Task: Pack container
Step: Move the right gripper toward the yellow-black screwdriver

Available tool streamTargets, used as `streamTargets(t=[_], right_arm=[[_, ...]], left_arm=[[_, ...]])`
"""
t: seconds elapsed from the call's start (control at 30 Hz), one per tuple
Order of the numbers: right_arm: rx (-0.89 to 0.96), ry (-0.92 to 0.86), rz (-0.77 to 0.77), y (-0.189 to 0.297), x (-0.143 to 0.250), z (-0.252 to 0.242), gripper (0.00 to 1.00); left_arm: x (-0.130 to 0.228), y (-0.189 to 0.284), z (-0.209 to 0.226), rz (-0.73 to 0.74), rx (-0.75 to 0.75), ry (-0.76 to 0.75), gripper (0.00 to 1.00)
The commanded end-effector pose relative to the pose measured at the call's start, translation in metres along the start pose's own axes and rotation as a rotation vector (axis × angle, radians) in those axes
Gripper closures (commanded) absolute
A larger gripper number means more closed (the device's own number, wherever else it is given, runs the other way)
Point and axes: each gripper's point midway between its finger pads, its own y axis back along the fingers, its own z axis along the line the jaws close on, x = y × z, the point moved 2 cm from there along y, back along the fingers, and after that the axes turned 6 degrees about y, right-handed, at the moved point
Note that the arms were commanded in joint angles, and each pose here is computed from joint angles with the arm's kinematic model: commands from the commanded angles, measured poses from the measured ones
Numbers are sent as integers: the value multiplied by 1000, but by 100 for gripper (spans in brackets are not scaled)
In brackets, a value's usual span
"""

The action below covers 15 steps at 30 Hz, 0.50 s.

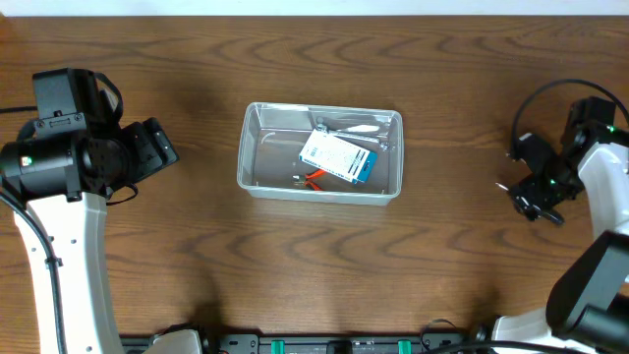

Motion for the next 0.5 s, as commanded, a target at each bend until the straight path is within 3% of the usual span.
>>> streamTargets(t=[0.0, 0.47], right_arm=[[-25, 5, 67, -18, 19, -9, 1], [-76, -13, 63, -58, 26, -22, 3]], left_arm=[[-1, 0, 3, -3, -13, 1, 12], [-2, 0, 2, -7, -12, 1, 12]])
